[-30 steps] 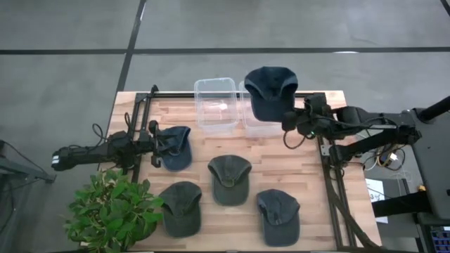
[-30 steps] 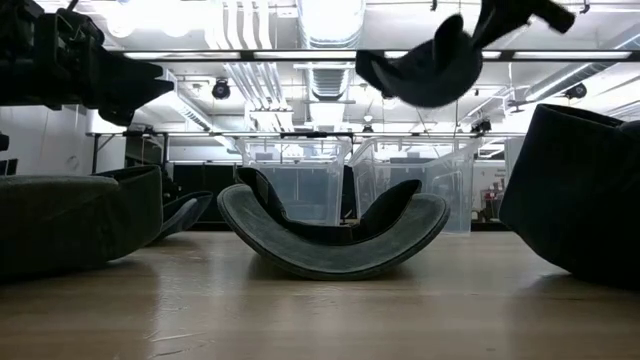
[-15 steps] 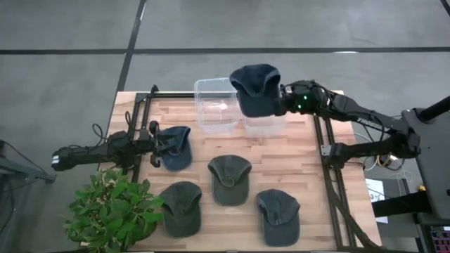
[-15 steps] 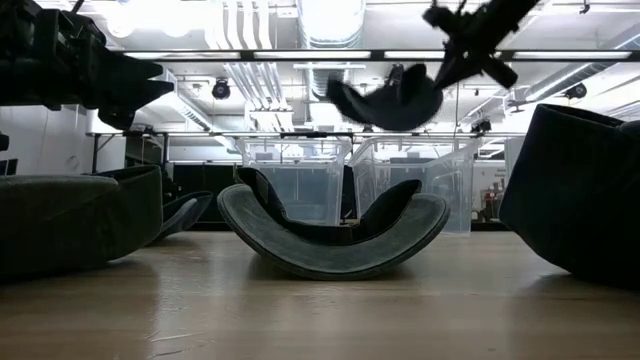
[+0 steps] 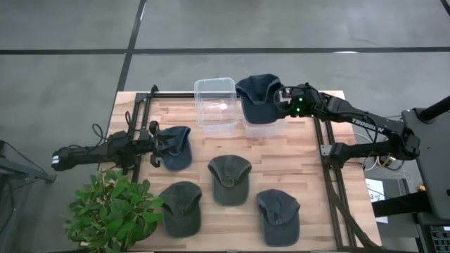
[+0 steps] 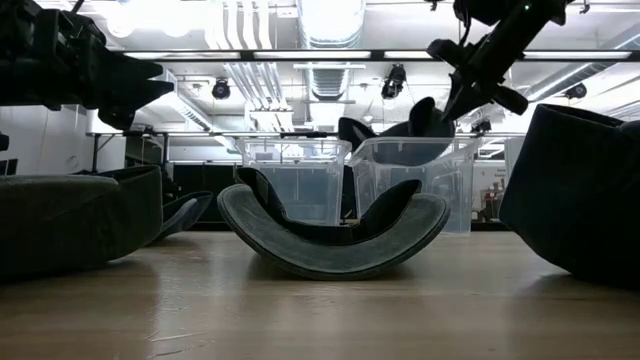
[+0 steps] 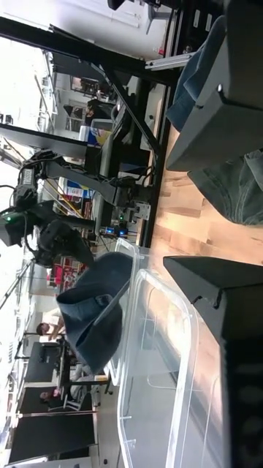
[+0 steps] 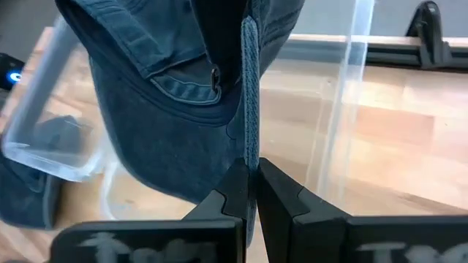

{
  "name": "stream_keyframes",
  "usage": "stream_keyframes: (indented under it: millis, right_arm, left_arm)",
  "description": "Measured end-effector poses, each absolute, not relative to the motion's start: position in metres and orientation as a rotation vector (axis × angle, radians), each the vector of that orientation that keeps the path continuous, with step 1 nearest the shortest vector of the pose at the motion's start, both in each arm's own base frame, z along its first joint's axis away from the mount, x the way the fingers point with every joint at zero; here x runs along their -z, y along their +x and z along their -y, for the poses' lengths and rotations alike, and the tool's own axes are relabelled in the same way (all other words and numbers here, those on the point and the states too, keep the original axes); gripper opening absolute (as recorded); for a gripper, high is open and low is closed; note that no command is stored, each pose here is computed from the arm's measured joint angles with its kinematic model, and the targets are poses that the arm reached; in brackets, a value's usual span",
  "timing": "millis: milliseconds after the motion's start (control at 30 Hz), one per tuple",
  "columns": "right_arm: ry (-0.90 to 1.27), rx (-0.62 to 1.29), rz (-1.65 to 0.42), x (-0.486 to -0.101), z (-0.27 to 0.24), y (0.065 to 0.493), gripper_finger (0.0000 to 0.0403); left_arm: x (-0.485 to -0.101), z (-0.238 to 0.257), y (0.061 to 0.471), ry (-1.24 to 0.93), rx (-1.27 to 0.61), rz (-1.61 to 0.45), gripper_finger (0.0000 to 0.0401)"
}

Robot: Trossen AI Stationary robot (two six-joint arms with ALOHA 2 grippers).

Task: Pick & Place hat
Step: Put the top right blue cap into the right transparent bin, then put the bottom blue cap into the right transparent bin

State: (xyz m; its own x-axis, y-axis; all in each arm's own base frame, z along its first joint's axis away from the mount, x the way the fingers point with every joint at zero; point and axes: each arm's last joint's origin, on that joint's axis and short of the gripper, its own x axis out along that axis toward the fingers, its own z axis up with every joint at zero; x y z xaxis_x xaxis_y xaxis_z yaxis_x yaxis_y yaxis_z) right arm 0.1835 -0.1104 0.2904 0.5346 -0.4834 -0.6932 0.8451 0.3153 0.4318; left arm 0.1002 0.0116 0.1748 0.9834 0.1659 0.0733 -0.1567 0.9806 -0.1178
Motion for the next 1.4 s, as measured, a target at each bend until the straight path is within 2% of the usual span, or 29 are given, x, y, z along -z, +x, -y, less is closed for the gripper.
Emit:
stream_keyframes:
  millis: [500,867,1033,1233,1400]
  right_arm:
    - [0.873,0.957,-0.516,-0.287,0.110,0.182,0.0015]
    - [0.878,0.938,-0.527,-0.287,0.110,0.183,0.0090]
    - [0.882,0.932,-0.539,-0.286,0.109,0.182,0.0109]
    - [0.892,0.826,-0.563,-0.291,0.104,0.180,0.0116]
    - [0.883,0.634,-0.562,-0.309,0.091,0.172,0.0111]
  left_arm:
    - [-0.175,-0.012,0.100,-0.112,-0.163,0.083,0.0193]
    - [-0.175,-0.012,0.100,-0.112,-0.163,0.083,0.0193]
    - [-0.175,-0.012,0.100,-0.112,-0.163,0.083,0.0193]
    - [-0.175,-0.012,0.100,-0.112,-0.163,0.083,0.0193]
    - [-0.175,-0.012,0.100,-0.112,-0.162,0.083,0.0193]
